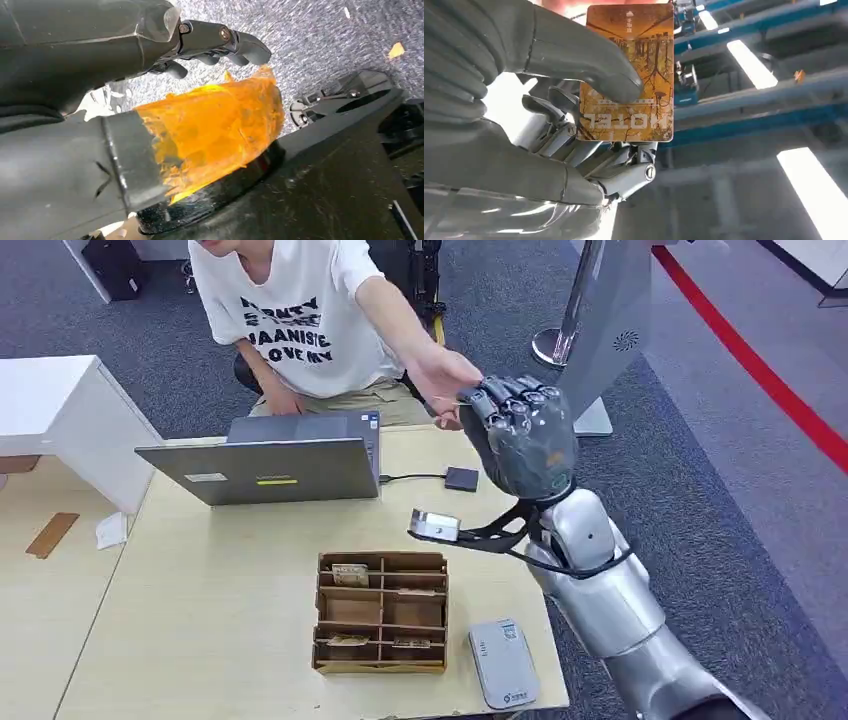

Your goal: Pass the card to the sensor for recognition and then transmit it.

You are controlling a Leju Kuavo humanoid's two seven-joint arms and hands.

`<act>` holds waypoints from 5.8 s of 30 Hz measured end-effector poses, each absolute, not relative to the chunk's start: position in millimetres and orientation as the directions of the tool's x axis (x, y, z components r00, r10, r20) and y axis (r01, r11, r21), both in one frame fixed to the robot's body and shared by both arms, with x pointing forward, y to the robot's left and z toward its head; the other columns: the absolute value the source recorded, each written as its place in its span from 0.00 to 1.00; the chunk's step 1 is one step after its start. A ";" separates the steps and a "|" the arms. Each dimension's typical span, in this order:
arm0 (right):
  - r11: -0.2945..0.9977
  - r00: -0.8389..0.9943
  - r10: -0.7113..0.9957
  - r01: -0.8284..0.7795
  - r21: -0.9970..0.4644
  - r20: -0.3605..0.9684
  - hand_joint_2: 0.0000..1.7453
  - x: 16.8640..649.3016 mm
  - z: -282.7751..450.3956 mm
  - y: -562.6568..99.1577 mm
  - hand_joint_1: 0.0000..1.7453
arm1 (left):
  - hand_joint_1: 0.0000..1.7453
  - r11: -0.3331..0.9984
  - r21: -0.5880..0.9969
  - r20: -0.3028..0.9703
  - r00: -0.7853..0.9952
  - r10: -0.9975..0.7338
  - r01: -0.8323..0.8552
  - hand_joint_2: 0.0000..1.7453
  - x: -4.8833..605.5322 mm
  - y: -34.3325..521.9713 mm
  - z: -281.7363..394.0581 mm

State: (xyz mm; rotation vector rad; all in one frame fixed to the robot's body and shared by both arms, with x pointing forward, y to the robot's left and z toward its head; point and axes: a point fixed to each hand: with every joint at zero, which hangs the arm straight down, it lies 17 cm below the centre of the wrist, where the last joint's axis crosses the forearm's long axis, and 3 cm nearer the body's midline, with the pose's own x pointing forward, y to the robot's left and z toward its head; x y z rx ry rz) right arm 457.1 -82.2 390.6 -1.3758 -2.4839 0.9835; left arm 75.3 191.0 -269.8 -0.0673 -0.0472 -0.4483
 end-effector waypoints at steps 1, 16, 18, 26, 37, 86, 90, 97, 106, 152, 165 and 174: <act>0.346 -0.566 0.795 0.718 -0.603 -0.218 1.00 461.7 390.8 -77.3 1.00 | 0.00 0.897 -0.055 0.061 0.898 -0.435 0.438 0.00 76.1 190.9 -269.6; 0.132 -0.530 0.754 0.700 -0.702 -0.387 1.00 510.8 338.9 -45.7 0.00 | 0.00 0.893 -0.058 0.068 0.894 -0.442 0.446 0.00 81.0 189.6 -268.5; 0.115 -0.532 0.751 0.689 -0.716 -0.391 1.00 513.8 329.6 -44.9 0.00 | 0.00 0.894 -0.058 0.068 0.895 -0.441 0.444 0.00 80.8 189.6 -268.5; 0.093 -0.541 0.740 0.672 -0.735 -0.400 1.00 516.4 315.0 -41.8 0.00 | 0.00 0.894 -0.058 0.068 0.896 -0.440 0.443 0.00 80.9 189.6 -268.5; 0.168 -0.579 0.755 0.626 -0.762 -0.309 0.00 507.3 301.1 -43.2 0.00 | 0.00 0.902 -0.057 0.068 0.903 -0.424 0.428 0.00 80.3 189.7 -268.9; 0.508 -0.042 -0.640 -0.772 0.382 0.767 1.00 292.3 285.4 -47.8 0.00 | 0.00 0.991 -0.070 0.030 0.993 -0.112 0.114 0.00 48.0 194.8 -275.7; 0.532 -0.076 -0.601 -0.780 0.328 0.796 1.00 288.7 281.0 -44.5 0.00 | 0.00 0.991 -0.072 0.030 0.994 -0.107 0.109 0.00 48.3 194.4 -275.6; 0.772 -0.387 -0.267 -0.634 -0.045 0.883 1.00 301.4 257.5 -42.9 0.00 | 0.00 0.993 -0.075 0.034 0.996 -0.084 0.086 0.00 49.6 194.1 -275.5; 0.852 -0.655 0.070 -0.352 -0.386 0.752 1.00 298.1 261.8 -38.7 0.00 | 0.00 0.994 -0.070 0.034 0.996 -0.083 0.085 0.00 49.9 194.6 -275.6; 0.648 -0.769 0.517 0.064 -0.759 0.377 1.00 300.7 227.2 -21.3 1.00 | 0.00 0.994 -0.069 0.026 0.996 -0.087 0.089 0.00 49.3 194.2 -275.5; 0.573 -0.746 0.592 0.125 -0.810 0.305 1.00 310.5 213.1 -23.6 0.41 | 0.00 0.994 -0.072 0.022 0.997 -0.077 0.079 0.00 49.2 192.4 -275.2; 0.496 -0.722 0.640 0.127 -0.859 0.263 1.00 319.3 191.5 -20.7 0.38 | 0.00 0.995 -0.074 0.018 0.998 -0.064 0.065 0.00 49.3 192.2 -275.1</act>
